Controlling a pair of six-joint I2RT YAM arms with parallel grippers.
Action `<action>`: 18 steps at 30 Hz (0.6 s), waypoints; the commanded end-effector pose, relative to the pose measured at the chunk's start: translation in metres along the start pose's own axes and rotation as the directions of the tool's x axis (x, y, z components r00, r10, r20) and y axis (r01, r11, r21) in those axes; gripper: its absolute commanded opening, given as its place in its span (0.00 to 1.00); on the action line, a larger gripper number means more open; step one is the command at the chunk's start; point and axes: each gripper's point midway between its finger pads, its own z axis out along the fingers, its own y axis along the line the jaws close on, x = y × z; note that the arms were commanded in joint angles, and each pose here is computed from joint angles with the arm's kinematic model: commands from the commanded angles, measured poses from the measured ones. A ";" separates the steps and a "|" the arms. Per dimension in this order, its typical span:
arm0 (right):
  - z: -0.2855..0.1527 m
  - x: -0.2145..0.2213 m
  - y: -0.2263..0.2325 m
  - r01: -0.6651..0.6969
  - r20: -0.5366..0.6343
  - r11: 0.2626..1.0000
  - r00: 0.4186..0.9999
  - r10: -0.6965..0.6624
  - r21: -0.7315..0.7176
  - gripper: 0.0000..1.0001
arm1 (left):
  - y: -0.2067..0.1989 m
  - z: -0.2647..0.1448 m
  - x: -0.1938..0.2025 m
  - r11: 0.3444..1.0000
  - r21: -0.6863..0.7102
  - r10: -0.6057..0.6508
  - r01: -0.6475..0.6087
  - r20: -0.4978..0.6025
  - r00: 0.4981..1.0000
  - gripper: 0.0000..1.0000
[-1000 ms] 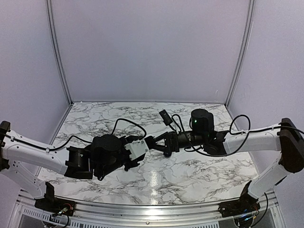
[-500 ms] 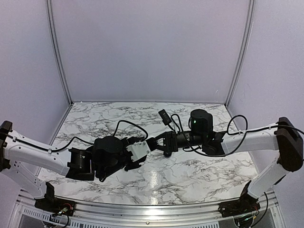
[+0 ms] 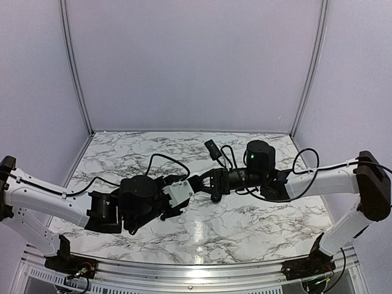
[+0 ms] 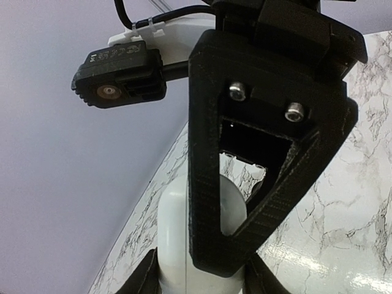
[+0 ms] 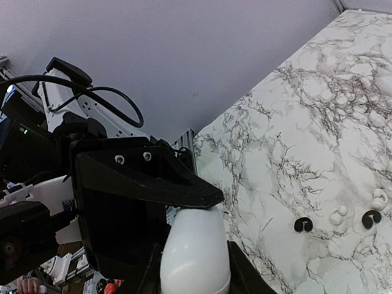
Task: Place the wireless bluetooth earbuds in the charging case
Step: Pass from the left arm to the right
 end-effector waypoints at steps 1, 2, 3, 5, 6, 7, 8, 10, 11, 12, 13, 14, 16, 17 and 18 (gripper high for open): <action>0.004 -0.006 0.011 0.023 0.008 0.999 1.000 -0.022 -0.044 0.33 | 0.023 -0.004 -0.023 0.996 -0.074 -0.051 0.055 0.061 0.997 0.36; 0.005 -0.006 0.010 0.021 0.008 0.999 1.000 -0.021 -0.042 0.33 | 0.024 -0.004 -0.024 0.995 -0.076 -0.055 0.060 0.065 0.996 0.37; 0.005 -0.007 0.010 0.021 0.009 0.999 1.000 -0.021 -0.041 0.32 | 0.025 -0.005 -0.025 0.995 -0.079 -0.060 0.066 0.071 0.996 0.37; 0.005 -0.007 0.011 0.022 0.008 0.999 1.000 -0.022 -0.045 0.30 | 0.026 -0.005 -0.026 0.994 -0.082 -0.064 0.070 0.075 0.995 0.37; 0.005 -0.008 0.012 0.027 0.010 0.999 1.000 -0.027 -0.045 0.29 | 0.026 -0.005 -0.026 0.994 -0.082 -0.062 0.068 0.074 0.995 0.37; 0.004 -0.009 0.013 0.031 0.012 0.999 0.999 -0.031 -0.044 0.27 | 0.026 -0.005 -0.025 0.994 -0.084 -0.063 0.069 0.072 0.995 0.37; 0.004 -0.009 0.013 0.035 0.011 0.998 0.999 -0.035 -0.044 0.26 | 0.026 -0.005 -0.025 0.994 -0.086 -0.064 0.070 0.070 0.996 0.37; 0.004 -0.009 0.013 0.037 0.011 0.998 0.999 -0.037 -0.045 0.23 | 0.025 -0.005 -0.024 0.994 -0.087 -0.058 0.064 0.066 0.996 0.37; 0.004 -0.009 0.014 0.039 0.012 0.998 0.999 -0.039 -0.046 0.21 | 0.025 -0.005 -0.023 0.994 -0.087 -0.059 0.064 0.066 0.996 0.37; 0.003 -0.009 0.015 0.040 0.013 0.998 0.999 -0.039 -0.046 0.19 | 0.025 -0.005 -0.023 0.994 -0.086 -0.058 0.063 0.065 0.996 0.38; 0.003 -0.009 0.015 0.043 0.015 0.998 0.999 -0.042 -0.047 0.17 | 0.025 -0.005 -0.023 0.994 -0.085 -0.057 0.063 0.065 0.996 0.38; 0.003 -0.010 0.016 0.046 0.016 0.998 0.999 -0.045 -0.048 0.15 | 0.024 -0.005 -0.022 0.994 -0.085 -0.057 0.062 0.064 0.996 0.39; 0.002 -0.010 0.017 0.053 0.016 0.997 0.998 -0.053 -0.048 0.12 | 0.024 -0.005 -0.021 0.994 -0.086 -0.062 0.068 0.062 0.996 0.49; 0.002 -0.010 0.017 0.061 0.015 0.997 0.998 -0.060 -0.047 0.11 | 0.024 -0.006 -0.021 0.994 -0.086 -0.067 0.072 0.061 0.996 0.57; 0.001 -0.010 0.018 0.070 0.014 0.996 0.998 -0.069 -0.046 0.09 | 0.024 -0.007 -0.020 0.993 -0.086 -0.073 0.078 0.060 0.995 0.66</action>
